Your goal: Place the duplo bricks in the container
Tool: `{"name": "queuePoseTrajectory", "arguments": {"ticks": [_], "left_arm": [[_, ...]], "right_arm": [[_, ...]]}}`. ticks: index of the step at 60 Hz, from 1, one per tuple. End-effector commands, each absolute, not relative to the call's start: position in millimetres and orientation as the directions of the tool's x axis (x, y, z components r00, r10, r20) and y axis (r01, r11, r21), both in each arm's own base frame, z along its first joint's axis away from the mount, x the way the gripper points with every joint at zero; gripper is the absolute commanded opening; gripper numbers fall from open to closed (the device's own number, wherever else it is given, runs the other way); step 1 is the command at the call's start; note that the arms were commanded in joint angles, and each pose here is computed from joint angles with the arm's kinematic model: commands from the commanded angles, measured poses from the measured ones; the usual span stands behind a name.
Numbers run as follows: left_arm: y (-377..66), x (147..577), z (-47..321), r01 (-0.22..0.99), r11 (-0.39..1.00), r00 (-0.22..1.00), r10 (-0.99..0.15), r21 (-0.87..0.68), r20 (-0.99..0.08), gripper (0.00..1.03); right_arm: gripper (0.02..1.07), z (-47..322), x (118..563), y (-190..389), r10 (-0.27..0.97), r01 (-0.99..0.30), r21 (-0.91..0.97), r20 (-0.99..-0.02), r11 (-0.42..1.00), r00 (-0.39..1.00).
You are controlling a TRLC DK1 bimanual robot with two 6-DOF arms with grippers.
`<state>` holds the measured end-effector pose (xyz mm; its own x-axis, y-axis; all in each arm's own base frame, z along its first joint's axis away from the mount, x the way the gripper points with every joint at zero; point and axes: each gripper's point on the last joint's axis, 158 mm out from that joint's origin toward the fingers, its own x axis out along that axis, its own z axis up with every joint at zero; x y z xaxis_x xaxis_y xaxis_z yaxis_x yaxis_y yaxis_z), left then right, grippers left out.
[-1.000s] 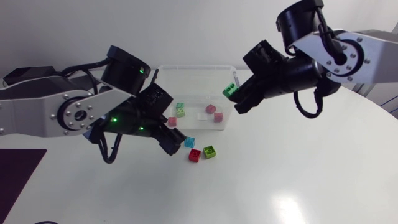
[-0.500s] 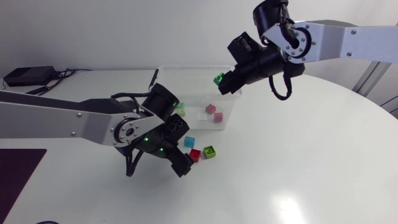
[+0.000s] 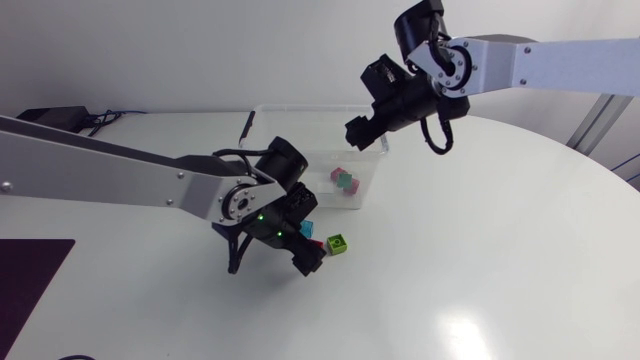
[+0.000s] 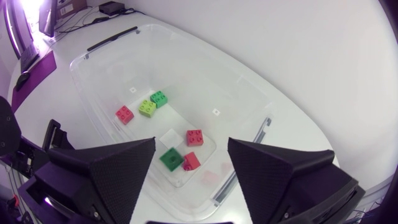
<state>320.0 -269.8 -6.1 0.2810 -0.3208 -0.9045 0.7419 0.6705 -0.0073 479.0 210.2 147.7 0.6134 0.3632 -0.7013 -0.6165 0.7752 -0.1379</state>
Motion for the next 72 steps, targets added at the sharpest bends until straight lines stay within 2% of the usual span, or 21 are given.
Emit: {"name": "queuePoseTrajectory", "arguments": {"ticks": [1,25,42,64,72], "left_arm": [[-277.5,330.5,-9.1,0.724,0.69,0.289,-0.318,-0.011,-0.903,0.96],[-285.0,348.1,-21.2,0.703,0.711,0.299,-0.293,0.002,-0.908,0.94],[-287.9,351.9,-21.2,0.679,0.734,0.295,-0.273,0.0,-0.916,0.93],[-284.6,339.4,-27.0,0.664,0.748,0.225,-0.228,-0.023,-0.947,0.91],[-286.2,338.3,-27.5,0.659,0.75,0.2,-0.237,-0.049,-0.951,0.87]], "right_arm": [[1.02,150.4,469.3,199.1,0.35,-0.592,-0.124,-0.704,0.796,0.618],[1.02,164.2,383.6,178.4,0.387,-0.621,-0.127,-0.681,0.773,0.621],[1.02,146.1,329.9,164.8,0.405,-0.643,-0.107,-0.696,0.759,0.593],[1.02,120.9,305.5,152.3,0.396,-0.642,-0.089,-0.72,0.762,0.57],[1.02,115.1,298.9,150.1,0.395,-0.643,-0.085,-0.726,0.761,0.563]]}}
